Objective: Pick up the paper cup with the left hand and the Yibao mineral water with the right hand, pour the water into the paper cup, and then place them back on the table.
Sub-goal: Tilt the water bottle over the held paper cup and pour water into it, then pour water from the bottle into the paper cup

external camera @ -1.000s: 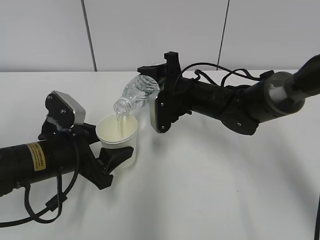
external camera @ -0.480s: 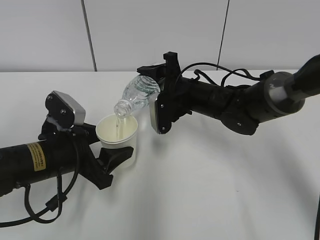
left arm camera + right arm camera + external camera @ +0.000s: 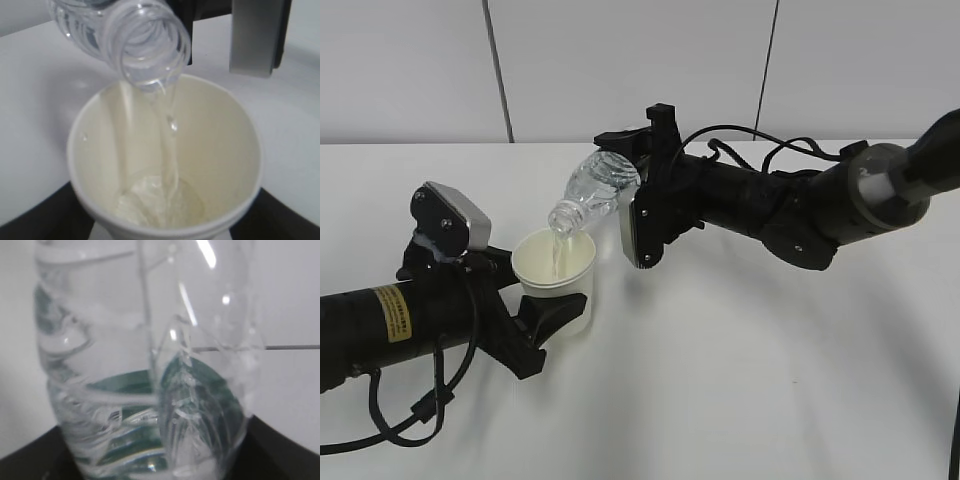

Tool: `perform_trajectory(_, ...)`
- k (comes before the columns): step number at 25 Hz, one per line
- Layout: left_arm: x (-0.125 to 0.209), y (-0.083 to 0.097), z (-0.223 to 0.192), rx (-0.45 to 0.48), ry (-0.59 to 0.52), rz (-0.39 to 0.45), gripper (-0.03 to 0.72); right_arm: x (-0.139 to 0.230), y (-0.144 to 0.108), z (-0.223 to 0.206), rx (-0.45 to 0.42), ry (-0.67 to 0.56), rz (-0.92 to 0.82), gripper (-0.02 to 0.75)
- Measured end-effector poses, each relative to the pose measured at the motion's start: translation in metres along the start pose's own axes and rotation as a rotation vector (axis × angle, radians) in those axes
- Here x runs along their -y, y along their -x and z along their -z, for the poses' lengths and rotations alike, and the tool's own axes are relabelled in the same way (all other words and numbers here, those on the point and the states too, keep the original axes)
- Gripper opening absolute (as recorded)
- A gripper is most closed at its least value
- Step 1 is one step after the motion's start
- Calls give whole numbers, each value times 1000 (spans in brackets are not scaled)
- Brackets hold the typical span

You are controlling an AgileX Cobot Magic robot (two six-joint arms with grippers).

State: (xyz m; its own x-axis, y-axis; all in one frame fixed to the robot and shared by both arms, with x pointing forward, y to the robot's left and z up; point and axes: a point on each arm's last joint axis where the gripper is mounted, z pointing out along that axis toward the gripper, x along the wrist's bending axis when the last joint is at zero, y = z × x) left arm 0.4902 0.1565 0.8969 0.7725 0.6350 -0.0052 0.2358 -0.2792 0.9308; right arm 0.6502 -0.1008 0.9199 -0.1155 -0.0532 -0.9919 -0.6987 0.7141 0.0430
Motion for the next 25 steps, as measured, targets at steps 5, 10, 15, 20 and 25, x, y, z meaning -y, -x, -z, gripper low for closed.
perform_trajectory(5, 0, 0, 0, 0, 0, 0, 461, 1, 0, 0, 3, -7, 9, 457)
perform_trajectory(10, 0, 0, 0, 2, 0, -2, 454, 1, 1, 0, 7, -12, 14, 457)
perform_trajectory(15, 0, 0, 0, 3, -1, -3, 454, 1, 1, 0, 9, -12, 18, 457)
perform_trajectory(20, 0, 0, 0, 3, -2, -3, 453, 1, 1, 0, 11, -12, 24, 457)
perform_trajectory(25, 0, 0, 0, 3, -4, -3, 453, 1, 1, 0, 12, -14, 32, 457)
